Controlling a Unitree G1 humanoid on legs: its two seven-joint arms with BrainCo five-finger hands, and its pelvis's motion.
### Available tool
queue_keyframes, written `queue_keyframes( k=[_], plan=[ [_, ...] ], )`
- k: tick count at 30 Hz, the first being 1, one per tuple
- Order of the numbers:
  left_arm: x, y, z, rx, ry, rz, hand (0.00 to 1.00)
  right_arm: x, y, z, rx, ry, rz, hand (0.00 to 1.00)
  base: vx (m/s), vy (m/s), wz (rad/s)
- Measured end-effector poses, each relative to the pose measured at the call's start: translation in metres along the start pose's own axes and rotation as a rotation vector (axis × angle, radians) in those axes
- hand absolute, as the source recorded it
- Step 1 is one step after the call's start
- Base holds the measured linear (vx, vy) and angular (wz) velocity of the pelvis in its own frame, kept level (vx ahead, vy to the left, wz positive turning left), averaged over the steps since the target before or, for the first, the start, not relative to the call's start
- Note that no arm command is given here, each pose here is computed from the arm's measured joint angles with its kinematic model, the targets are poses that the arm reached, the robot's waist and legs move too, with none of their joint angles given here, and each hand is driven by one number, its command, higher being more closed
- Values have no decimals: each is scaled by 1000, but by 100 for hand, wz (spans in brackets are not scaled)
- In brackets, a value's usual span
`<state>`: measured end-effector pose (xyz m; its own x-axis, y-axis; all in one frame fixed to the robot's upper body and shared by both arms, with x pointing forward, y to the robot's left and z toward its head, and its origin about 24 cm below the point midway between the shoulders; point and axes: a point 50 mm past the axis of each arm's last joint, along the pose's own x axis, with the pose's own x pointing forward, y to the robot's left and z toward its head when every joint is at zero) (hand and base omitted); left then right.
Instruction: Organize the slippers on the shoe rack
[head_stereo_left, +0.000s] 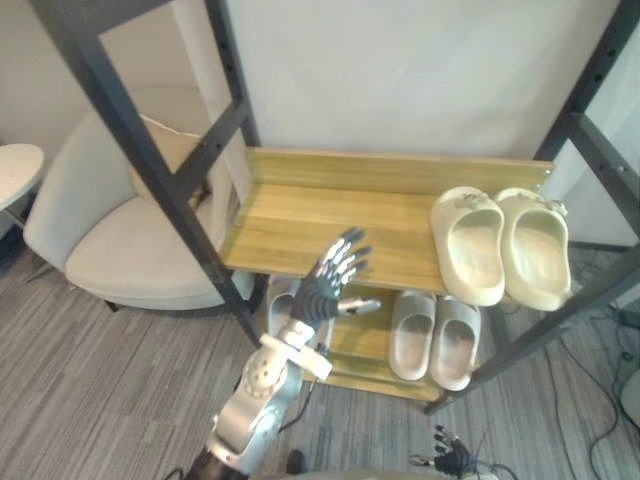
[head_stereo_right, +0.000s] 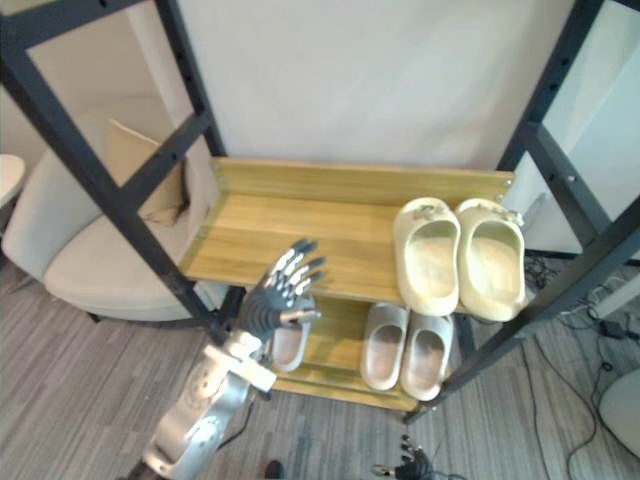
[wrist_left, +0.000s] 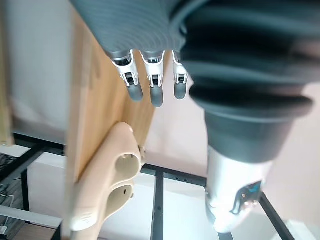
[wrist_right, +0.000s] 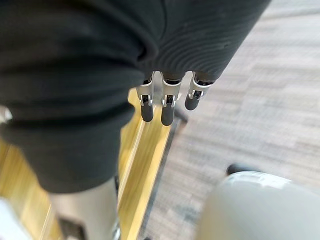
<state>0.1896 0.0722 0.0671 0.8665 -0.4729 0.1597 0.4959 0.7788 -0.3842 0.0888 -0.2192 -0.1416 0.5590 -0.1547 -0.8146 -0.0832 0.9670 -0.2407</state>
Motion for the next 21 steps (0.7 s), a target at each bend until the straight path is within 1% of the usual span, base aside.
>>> queue_keyframes(
  k=[1,2,3,5,7,12,14,15,17,18,20,21],
  plan=[
    [-11,2,-7,-29,41,14,0,1,1,-2,0,8,2,0,-15,-4,19],
    [-14,2,-8,-36,50,13,0,1,1,-2,0,10,2,0,-6,-10,33],
    [-26,3,-17,-63,99,21,0,1,1,-3,-10,14,3,0,-6,-9,26],
    [-37,6,-22,-75,133,38,0,1,2,-4,-26,18,7,0,2,-9,20],
    [-54,12,-29,-96,185,92,0,3,4,1,-31,7,13,0,9,-19,23],
    [-70,24,-35,-94,222,166,0,6,11,8,-17,-9,24,0,15,-12,6],
    [-82,35,-50,-80,295,230,0,7,16,9,-8,-5,35,0,38,-12,0],
    [-83,37,-51,-77,303,236,0,7,16,9,-8,-5,35,0,0,0,0],
    [-93,48,-63,-19,378,292,0,7,17,10,-6,-8,34,0,23,-2,3],
    [-94,50,-65,-11,387,301,0,7,17,10,-6,-9,34,0,13,1,4],
    [-104,63,-84,25,470,385,0,8,17,14,-5,-18,35,0,-4,4,4],
    [-105,65,-87,26,485,401,0,9,18,14,-4,-19,36,0,0,0,0]
  ],
)
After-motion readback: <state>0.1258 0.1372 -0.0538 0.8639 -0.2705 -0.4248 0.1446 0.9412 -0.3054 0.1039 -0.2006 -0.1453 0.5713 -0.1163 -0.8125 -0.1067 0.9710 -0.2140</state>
